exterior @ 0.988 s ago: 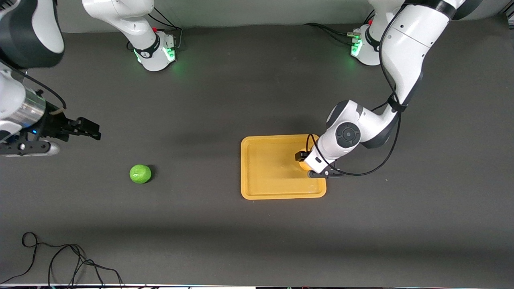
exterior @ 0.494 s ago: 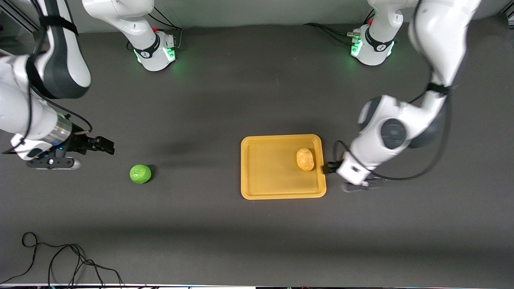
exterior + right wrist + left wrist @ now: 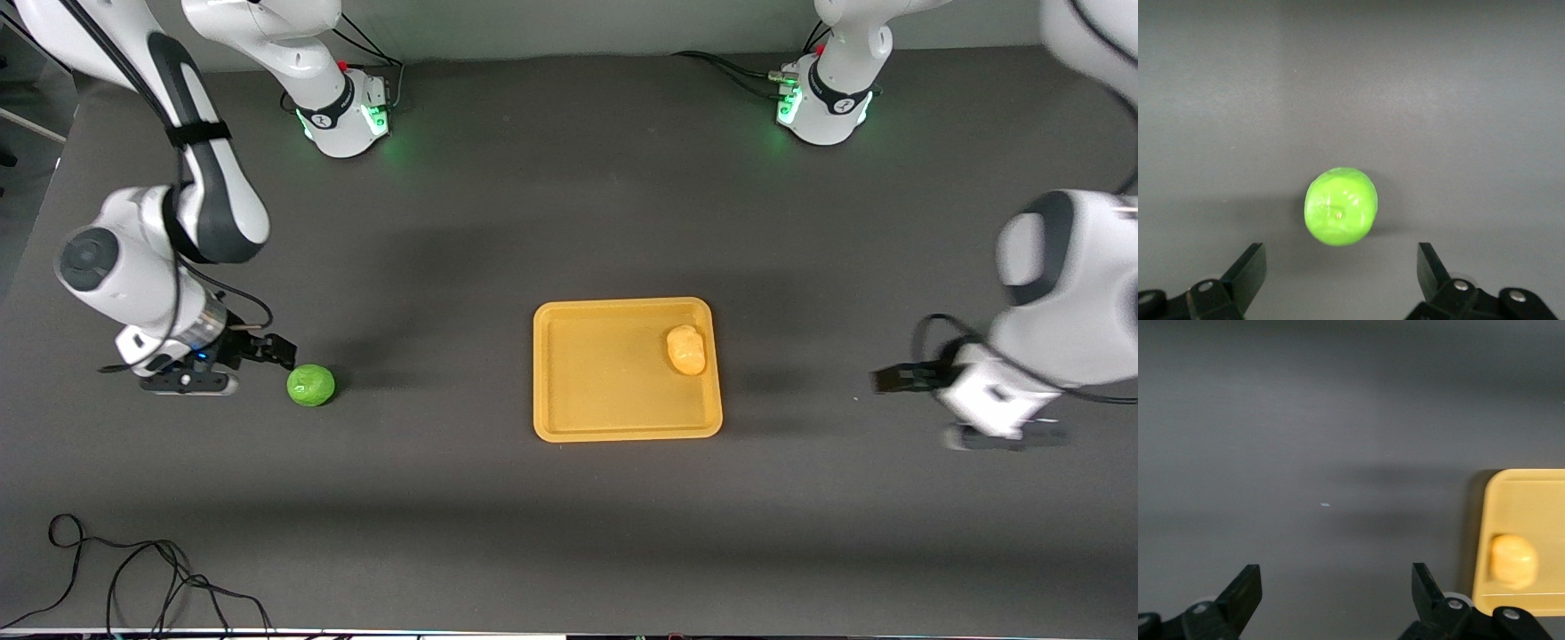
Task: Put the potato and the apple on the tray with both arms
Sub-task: 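Lower the right gripper onto the green apple while the left retracts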
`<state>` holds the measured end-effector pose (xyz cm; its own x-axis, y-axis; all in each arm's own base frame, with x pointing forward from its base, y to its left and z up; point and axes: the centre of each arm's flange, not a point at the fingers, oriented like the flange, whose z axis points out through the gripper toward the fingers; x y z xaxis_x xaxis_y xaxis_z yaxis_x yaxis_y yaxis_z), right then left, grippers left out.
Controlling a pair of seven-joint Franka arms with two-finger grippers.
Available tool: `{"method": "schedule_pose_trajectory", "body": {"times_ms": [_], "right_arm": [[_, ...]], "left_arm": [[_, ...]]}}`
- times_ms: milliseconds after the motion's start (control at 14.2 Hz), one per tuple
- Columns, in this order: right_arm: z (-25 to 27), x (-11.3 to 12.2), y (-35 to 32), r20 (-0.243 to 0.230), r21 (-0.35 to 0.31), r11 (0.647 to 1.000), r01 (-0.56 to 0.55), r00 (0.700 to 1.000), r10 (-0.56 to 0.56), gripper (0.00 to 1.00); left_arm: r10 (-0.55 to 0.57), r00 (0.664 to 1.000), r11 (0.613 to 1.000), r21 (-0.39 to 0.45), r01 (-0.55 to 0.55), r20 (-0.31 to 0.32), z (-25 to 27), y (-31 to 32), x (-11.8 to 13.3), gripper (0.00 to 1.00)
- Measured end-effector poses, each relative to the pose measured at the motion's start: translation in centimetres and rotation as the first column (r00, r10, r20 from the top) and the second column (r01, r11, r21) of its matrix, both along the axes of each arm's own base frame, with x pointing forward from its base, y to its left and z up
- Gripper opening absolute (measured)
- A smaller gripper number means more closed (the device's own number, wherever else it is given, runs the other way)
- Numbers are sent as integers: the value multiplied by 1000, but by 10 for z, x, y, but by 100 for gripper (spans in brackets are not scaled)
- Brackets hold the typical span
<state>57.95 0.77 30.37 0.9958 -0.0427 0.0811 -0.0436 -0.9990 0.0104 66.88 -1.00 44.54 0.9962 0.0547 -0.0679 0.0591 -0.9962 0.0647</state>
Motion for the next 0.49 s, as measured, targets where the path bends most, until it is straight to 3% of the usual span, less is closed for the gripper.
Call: {"method": "schedule_pose_trajectory", "body": {"times_ms": [212, 494], "right_arm": [[-38, 0, 0, 12, -3, 1000, -2, 1000, 2, 100], [-74, 3, 1, 39, -5, 1000, -5, 999, 5, 100]], "left_arm": [[43, 999, 999, -18, -43, -12, 34, 49, -14, 100], [36, 997, 998, 48, -39, 61, 116, 33, -55, 100]]}}
